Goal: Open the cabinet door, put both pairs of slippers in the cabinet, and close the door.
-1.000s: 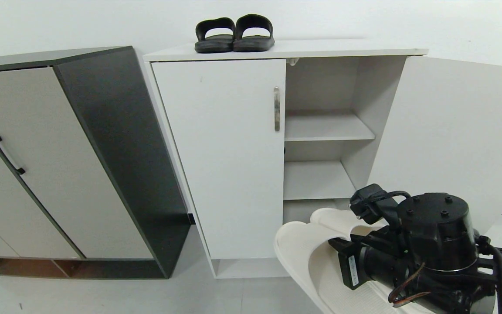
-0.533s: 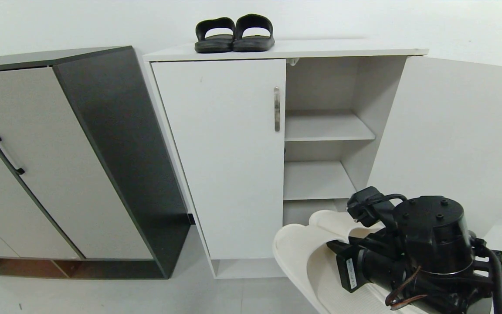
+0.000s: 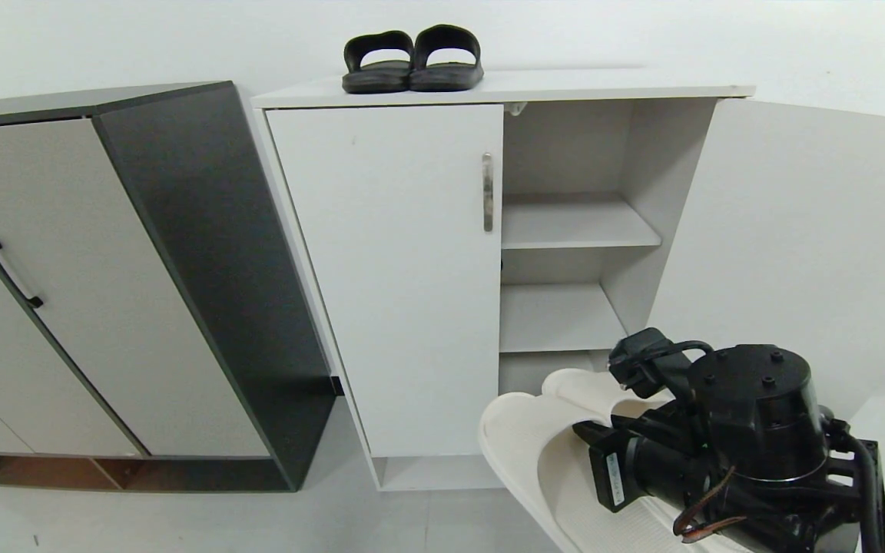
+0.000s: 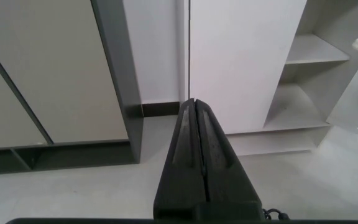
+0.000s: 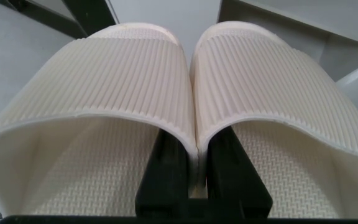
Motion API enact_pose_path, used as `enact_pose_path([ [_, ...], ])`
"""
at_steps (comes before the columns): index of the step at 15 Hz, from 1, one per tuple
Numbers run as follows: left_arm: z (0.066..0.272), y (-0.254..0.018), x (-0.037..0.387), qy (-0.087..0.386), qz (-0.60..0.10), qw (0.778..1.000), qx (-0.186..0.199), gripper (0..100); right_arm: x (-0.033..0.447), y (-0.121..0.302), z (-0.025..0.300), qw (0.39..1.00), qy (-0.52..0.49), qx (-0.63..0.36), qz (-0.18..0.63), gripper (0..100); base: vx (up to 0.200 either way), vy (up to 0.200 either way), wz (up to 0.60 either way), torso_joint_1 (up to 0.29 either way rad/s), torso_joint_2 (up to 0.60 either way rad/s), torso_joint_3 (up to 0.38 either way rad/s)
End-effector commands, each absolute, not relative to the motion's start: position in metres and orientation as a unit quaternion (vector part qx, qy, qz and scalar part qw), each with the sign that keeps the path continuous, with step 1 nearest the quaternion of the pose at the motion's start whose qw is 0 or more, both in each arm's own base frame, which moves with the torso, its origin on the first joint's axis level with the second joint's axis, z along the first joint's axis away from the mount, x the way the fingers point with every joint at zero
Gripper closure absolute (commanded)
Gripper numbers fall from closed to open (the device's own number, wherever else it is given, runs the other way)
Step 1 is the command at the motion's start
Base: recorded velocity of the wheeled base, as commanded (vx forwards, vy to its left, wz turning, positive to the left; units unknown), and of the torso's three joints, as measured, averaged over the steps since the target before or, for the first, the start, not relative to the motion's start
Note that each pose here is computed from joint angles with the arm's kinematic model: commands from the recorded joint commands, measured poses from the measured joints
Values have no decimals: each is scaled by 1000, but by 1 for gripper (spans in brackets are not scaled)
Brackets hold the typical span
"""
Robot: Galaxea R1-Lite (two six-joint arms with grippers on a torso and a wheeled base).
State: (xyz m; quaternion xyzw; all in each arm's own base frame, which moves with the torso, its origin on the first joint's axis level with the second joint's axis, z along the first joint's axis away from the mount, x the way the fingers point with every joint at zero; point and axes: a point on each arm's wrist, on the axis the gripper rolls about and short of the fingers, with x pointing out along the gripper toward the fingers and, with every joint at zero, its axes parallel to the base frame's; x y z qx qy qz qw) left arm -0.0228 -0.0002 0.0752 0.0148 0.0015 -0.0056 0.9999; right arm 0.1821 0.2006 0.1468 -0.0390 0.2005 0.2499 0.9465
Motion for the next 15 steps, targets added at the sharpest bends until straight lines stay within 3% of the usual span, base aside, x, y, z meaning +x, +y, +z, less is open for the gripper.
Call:
enact_pose_path([
  [1,75,0,-23,2,-5,1000,15,100,182,201,146,946,201,-40,251,100,0,0,0,0,0,0],
  [6,75,0,-23,2,-5,1000,15,100,181,208,148,948,189,-35,255,100,0,0,0,0,0,0],
  [13,75,0,-23,2,-5,1000,15,100,181,213,138,947,200,-48,247,100,0,-200,0,5,4,2],
  [15,75,0,-23,2,-2,1000,0,100,178,225,129,941,210,-55,260,100,0,0,0,0,0,0],
])
